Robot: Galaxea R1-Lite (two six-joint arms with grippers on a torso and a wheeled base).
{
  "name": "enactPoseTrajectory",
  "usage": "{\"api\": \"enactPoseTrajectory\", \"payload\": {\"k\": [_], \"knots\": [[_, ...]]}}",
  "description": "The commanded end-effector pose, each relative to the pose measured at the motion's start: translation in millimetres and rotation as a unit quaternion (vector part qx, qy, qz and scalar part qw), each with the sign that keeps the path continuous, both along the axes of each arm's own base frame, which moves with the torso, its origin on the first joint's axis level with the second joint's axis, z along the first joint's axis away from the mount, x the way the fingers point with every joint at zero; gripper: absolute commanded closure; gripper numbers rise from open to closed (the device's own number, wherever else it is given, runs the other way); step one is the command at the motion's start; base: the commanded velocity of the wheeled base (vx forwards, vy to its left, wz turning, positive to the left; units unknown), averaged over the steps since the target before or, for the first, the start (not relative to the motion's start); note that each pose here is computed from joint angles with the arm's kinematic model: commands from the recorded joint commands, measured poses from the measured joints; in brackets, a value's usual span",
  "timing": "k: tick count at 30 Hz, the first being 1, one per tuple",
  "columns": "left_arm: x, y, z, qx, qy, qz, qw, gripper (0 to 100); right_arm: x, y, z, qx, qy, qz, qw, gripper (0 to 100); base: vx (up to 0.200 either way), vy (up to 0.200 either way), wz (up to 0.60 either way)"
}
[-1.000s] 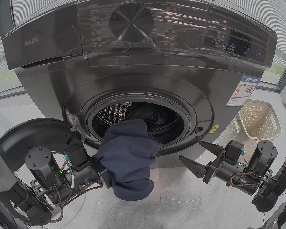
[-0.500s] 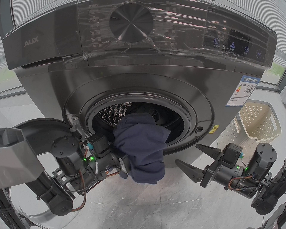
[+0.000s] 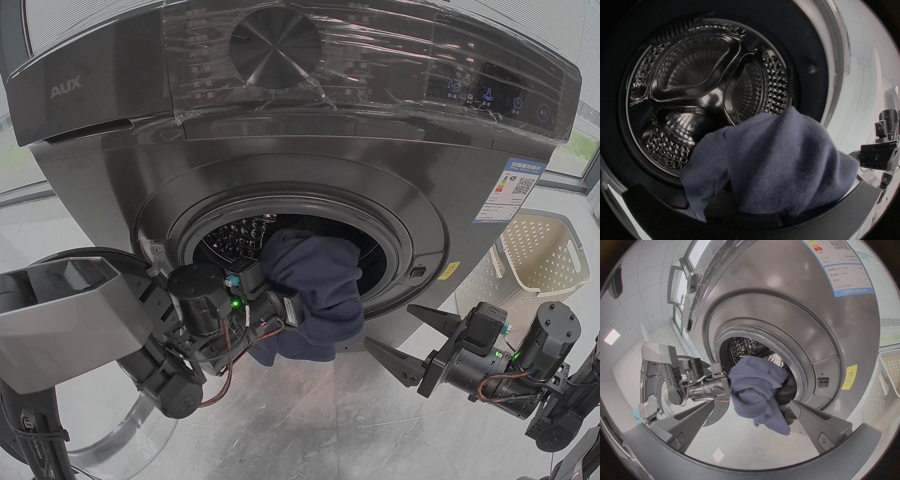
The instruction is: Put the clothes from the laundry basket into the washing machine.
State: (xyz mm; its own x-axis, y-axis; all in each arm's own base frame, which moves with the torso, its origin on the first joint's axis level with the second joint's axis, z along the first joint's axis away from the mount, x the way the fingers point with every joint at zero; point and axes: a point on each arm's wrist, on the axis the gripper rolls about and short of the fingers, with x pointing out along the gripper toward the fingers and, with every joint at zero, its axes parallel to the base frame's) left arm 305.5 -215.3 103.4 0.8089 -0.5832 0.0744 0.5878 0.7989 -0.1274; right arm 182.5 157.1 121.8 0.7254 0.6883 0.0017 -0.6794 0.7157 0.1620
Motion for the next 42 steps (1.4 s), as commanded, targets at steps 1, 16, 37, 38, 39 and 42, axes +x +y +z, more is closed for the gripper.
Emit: {"api": "enactPoseTrajectory", "payload": {"k": [1,16,37,38,39,42], "knots": [[36,-10,-18,0.006,0.011,0.016,0.9998,100,0,1,1,0.001,-0.002,0.002,1.0000,0,0.000,0.000,0.00],[96,-30,-15,0.002,0.008,0.035,0.9994,100,-1,2,2,0.003,-0.003,0.005,1.0000,0,0.000,0.000,0.00],[136,-34,7,-0.039,-0.026,0.113,0.9925,0,-1,3,2,0.004,-0.005,0.005,1.0000,0,0.000,0.000,0.00],[134,-35,8,-0.043,-0.023,0.113,0.9924,0,-1,3,2,0.003,-0.004,0.005,1.0000,0,0.000,0.000,0.00],[133,-34,8,-0.042,-0.019,0.116,0.9922,0,-1,3,2,0.003,-0.004,0.005,1.0000,0,0.000,0.000,0.00],[129,-32,17,-0.045,-0.011,0.118,0.9919,0,-1,3,2,0.003,-0.003,0.005,1.0000,0,0.000,0.000,0.00]]}}
